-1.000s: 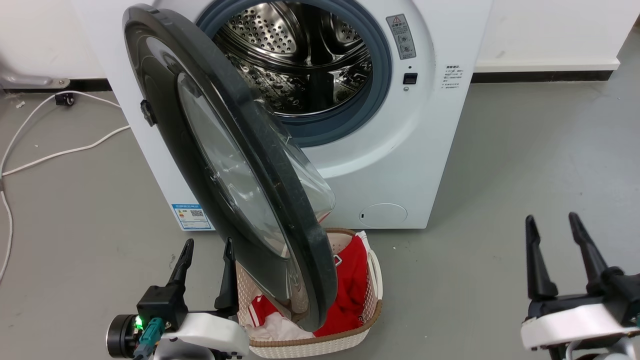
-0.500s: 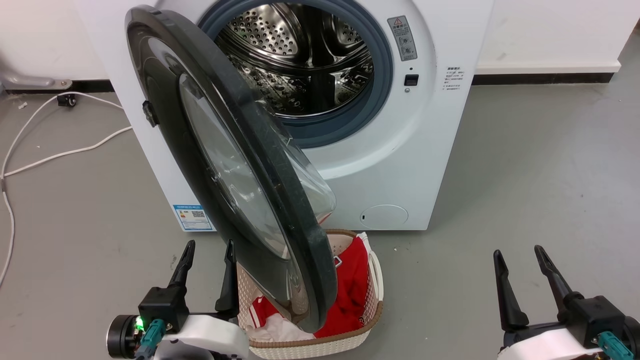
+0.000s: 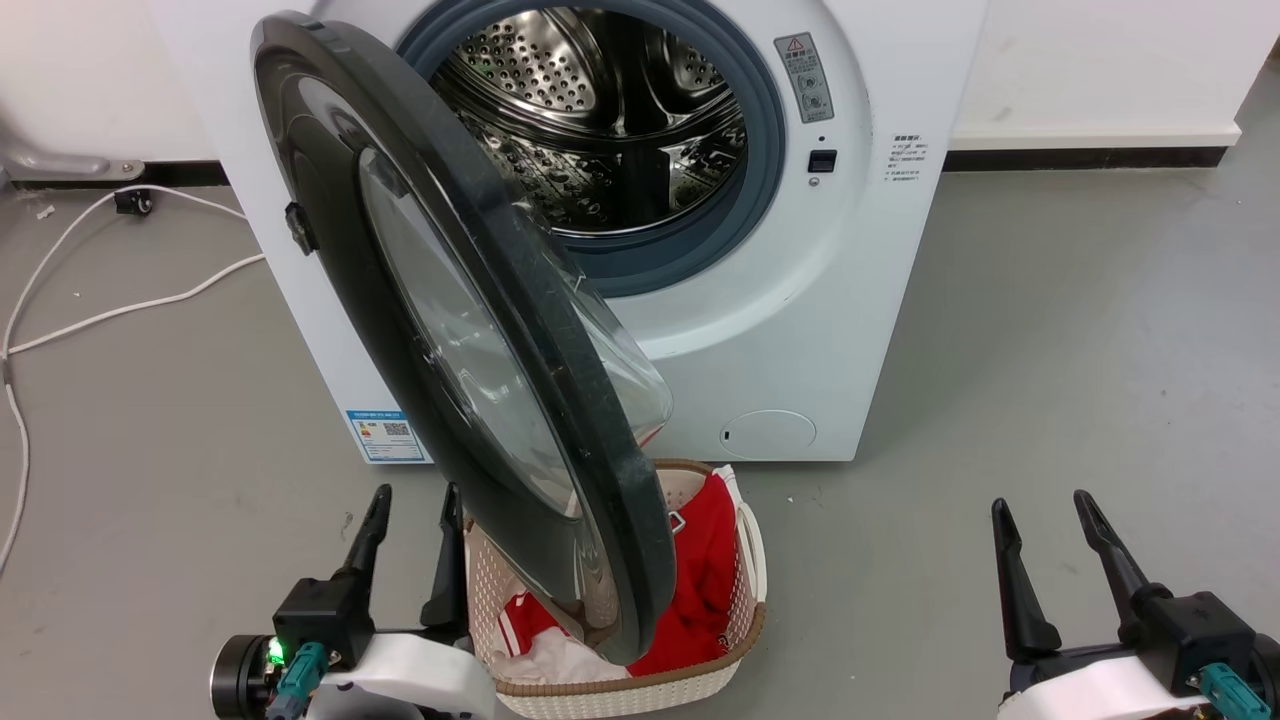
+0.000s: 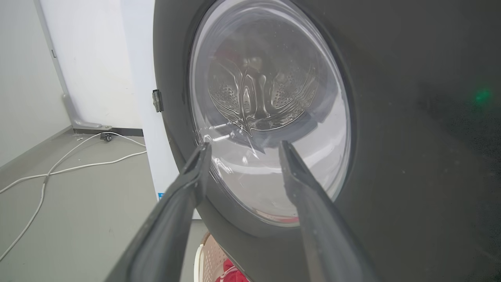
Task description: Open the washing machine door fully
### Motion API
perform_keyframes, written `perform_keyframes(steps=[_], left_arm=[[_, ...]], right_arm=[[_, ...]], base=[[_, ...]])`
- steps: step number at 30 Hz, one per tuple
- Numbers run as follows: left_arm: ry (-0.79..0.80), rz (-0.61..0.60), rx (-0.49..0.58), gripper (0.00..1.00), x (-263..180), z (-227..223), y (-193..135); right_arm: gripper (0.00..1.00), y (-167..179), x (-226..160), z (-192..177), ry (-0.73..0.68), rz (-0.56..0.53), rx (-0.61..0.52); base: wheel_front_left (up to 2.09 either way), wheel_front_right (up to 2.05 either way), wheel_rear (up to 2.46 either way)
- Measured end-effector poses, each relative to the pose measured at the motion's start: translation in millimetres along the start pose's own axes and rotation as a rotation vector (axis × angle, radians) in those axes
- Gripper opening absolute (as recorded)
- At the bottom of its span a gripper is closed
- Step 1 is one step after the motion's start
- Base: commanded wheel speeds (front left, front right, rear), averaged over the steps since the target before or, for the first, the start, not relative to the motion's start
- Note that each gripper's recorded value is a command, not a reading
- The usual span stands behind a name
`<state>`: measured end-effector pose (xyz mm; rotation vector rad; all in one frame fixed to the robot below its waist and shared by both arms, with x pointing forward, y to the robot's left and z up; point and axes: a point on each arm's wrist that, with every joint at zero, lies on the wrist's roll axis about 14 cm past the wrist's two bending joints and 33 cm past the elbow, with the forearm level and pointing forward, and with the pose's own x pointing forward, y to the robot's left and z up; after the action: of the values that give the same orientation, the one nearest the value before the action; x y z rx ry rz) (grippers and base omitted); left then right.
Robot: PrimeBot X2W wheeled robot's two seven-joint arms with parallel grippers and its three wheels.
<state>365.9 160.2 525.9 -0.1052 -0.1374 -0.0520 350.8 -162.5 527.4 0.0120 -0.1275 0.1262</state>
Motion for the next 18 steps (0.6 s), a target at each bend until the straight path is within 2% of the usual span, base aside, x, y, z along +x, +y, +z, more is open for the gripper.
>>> perform_keyframes(steps=[1, 12, 18], left_arm=[[0.002, -0.001, 0.000, 0.00, 0, -1, 0], [0.001, -0.007, -0.001, 0.00, 1, 0, -1], [-0.092, 0.001, 0.006, 0.00, 5, 29, 2]], right_arm=[[1.00, 0, 0, 0, 0.000, -0.001, 0.000], [1.00, -1, 0, 0, 0.001, -0.004, 0.008], [1.00, 0, -1, 1, -0.004, -0.002, 0.015]], base=[[0.00, 0.00, 0.00], [0.00, 0.00, 0.00], [0.00, 0.00, 0.00]])
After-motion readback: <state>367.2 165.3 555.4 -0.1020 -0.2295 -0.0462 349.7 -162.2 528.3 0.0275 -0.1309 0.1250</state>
